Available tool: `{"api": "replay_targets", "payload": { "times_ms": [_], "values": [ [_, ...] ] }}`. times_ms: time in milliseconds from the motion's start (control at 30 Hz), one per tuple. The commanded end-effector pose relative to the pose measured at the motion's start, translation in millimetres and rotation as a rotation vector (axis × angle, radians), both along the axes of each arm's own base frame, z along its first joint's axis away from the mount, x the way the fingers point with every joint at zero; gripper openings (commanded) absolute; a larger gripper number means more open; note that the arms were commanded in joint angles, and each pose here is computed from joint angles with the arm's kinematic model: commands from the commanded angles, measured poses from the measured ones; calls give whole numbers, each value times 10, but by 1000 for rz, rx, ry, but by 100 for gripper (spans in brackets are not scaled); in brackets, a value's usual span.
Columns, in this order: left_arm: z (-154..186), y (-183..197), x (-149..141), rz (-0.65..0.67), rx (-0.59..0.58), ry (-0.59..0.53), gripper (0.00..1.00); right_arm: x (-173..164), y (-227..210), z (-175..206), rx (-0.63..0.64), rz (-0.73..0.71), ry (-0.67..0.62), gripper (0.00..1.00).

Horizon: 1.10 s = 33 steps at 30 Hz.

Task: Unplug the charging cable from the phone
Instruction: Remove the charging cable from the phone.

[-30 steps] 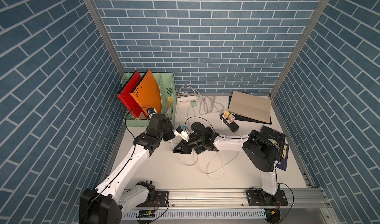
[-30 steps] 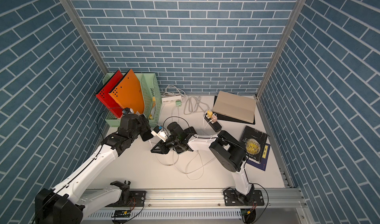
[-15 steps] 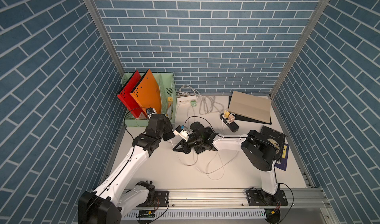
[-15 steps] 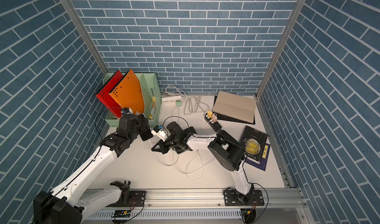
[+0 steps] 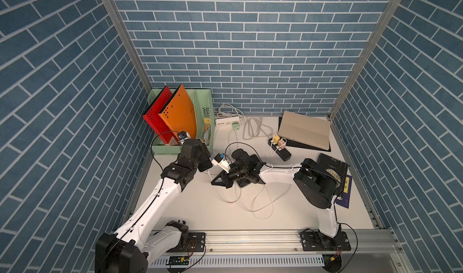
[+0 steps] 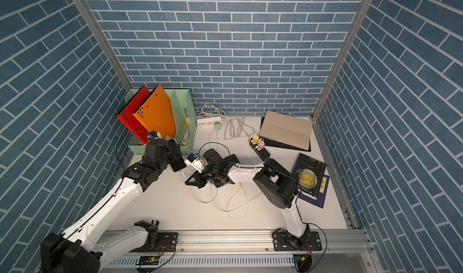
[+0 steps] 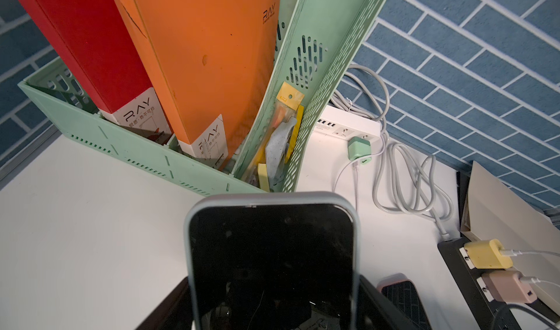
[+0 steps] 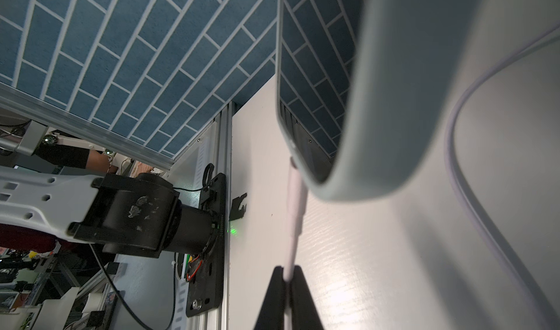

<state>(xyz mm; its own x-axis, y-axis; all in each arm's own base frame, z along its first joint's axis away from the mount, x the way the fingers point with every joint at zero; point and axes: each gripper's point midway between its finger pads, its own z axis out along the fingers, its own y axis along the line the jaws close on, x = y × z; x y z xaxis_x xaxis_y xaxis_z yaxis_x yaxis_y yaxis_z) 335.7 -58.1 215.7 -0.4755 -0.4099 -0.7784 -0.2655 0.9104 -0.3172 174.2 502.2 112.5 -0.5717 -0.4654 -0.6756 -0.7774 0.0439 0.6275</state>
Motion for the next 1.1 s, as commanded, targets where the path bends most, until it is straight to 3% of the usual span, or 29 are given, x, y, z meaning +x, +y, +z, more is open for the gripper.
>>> {"api": "replay_targets", "payload": {
  "times_ms": [0, 233, 300, 333, 500, 567, 667, 700, 733, 1067],
  "values": [
    [264, 26, 67, 22, 5, -73, 0, -102, -74, 38, 9, 38, -19, 0],
    [297, 43, 68, 28, 14, -78, 0, -131, -79, -52, -17, 46, 1, 0],
    [291, 41, 66, 27, 13, -75, 0, -121, -73, -51, -21, 41, 1, 4],
    [290, 41, 65, 26, 14, -75, 0, -112, -73, -48, -21, 38, -1, 10],
    [262, 37, 58, 24, 13, -67, 0, -74, -101, -22, -26, 16, -15, 57],
    [256, 41, 52, 25, 14, -65, 0, -46, -119, -1, -25, 5, -18, 70],
    [260, 47, 44, 26, 16, -65, 0, 6, -151, 45, -20, -18, -22, 81],
    [259, 46, 41, 25, 15, -63, 0, 29, -163, 69, -18, -29, -26, 93],
    [255, 45, 39, 25, 14, -61, 0, 55, -177, 83, -20, -44, -29, 99],
    [-72, -6, -81, 1, -12, 48, 0, 529, -472, 326, -90, -274, -100, 100]
  ]
}}
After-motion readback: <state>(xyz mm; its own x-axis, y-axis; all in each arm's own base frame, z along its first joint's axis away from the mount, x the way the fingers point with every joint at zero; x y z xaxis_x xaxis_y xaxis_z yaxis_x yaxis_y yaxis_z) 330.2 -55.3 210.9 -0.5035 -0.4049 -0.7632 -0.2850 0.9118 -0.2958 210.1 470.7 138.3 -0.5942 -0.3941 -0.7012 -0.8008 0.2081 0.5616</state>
